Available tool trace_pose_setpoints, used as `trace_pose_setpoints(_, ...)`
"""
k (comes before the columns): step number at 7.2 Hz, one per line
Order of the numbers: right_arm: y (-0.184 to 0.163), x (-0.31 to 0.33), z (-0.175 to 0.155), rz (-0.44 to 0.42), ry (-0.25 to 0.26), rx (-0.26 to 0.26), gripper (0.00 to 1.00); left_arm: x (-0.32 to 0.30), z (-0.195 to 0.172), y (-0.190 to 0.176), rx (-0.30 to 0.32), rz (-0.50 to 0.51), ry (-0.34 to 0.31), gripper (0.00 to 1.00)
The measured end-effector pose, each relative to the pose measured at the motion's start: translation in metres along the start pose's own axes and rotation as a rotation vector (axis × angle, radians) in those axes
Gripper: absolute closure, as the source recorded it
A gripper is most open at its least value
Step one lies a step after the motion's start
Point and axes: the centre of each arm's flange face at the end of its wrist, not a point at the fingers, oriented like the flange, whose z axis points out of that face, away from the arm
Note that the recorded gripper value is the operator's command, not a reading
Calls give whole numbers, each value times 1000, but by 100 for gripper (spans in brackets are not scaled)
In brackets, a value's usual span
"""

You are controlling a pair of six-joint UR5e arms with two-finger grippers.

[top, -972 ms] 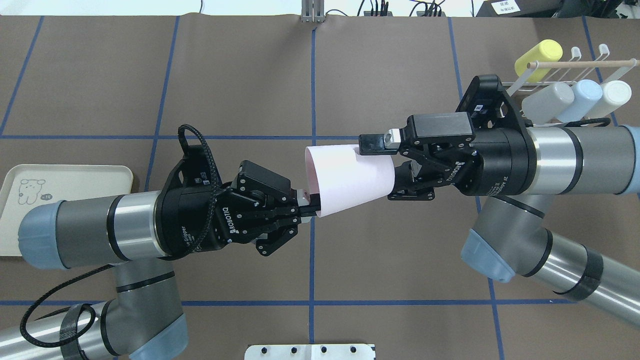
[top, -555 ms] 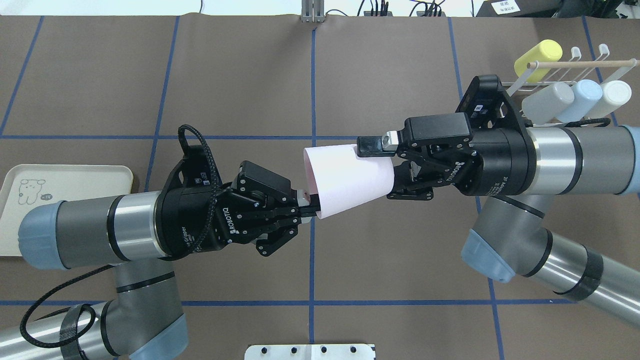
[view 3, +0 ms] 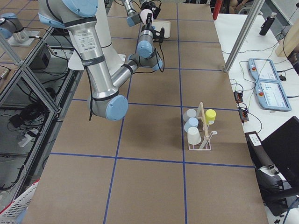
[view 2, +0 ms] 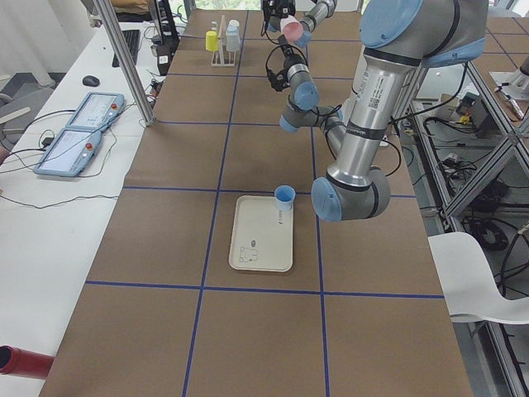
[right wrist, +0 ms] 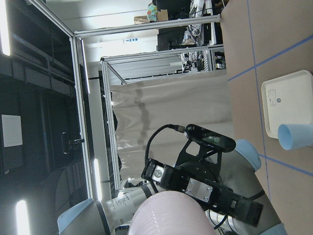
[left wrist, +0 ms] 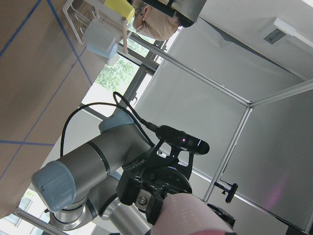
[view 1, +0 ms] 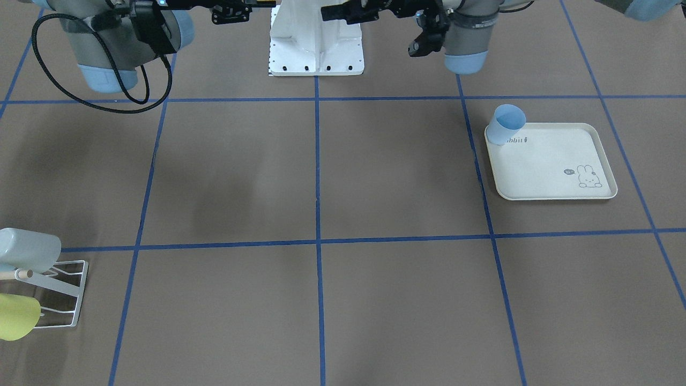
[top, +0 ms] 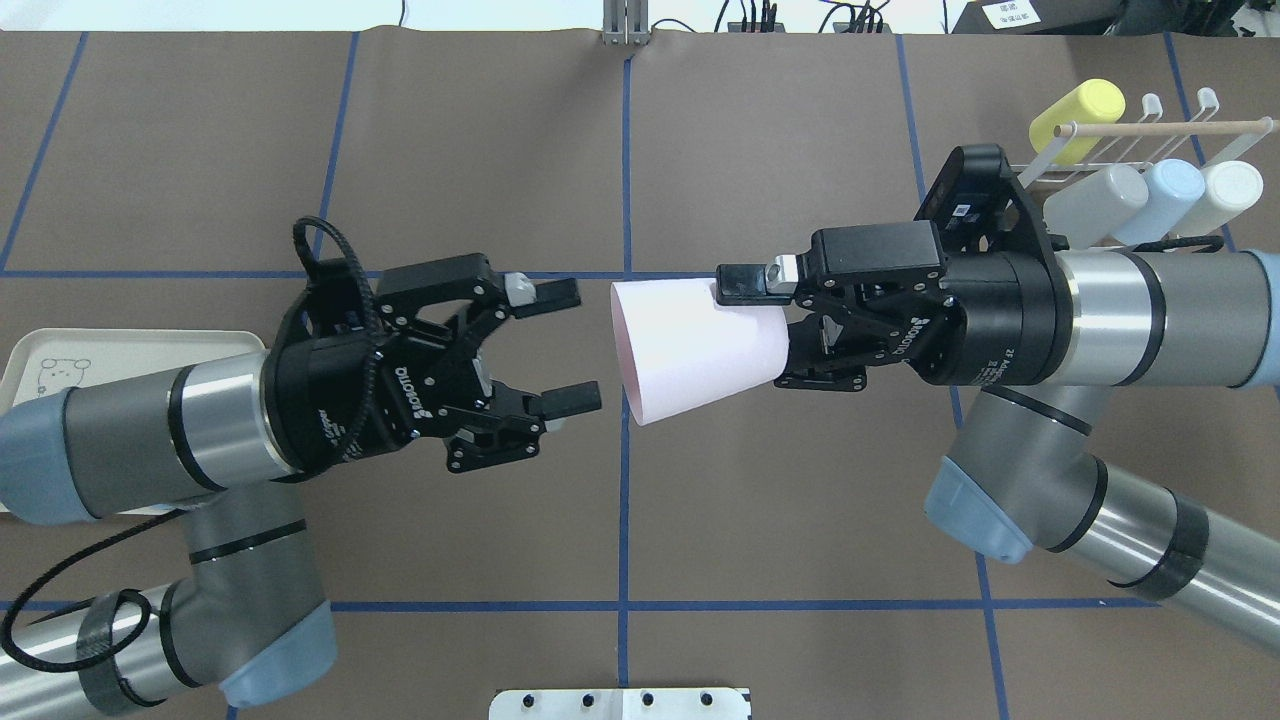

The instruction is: Transfer IKEA cup to right arm and place on rack

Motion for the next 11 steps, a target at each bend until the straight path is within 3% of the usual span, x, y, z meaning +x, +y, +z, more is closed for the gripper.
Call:
trace_pose_setpoints(1,-19,5,0,-35,41,74,76,9,-22,-27,58,44,-35,0)
trace_pose_setpoints(2,-48,8,-3,-110,123,161,79,28,-41,-59,109,112,-120,0)
trace_pose_setpoints(3,-77,3,-7,-207,233,240,79,52,-57,-91,163,201,-254,0)
trace_pose_setpoints(5,-140,-14,-29,-417,536,351,79,91,-86,-143,243,450,-566,0)
trace_pose_setpoints(6,-172,-23,-51,-504,700,388,79,100,-95,-162,267,540,-689,0)
trace_pose_setpoints(7,-207,-33,-75,-576,881,409,88,104,-104,-177,287,596,-778,0)
trace_pose_setpoints(8,-240,-41,-99,-606,1037,406,90,104,-115,-188,299,636,-843,0)
trace_pose_setpoints(9,-276,-44,-128,-589,1153,406,89,102,-130,-197,306,677,-901,0)
trace_pose_setpoints(11,-348,-43,-195,-571,1303,378,89,105,-156,-207,320,727,-972,0)
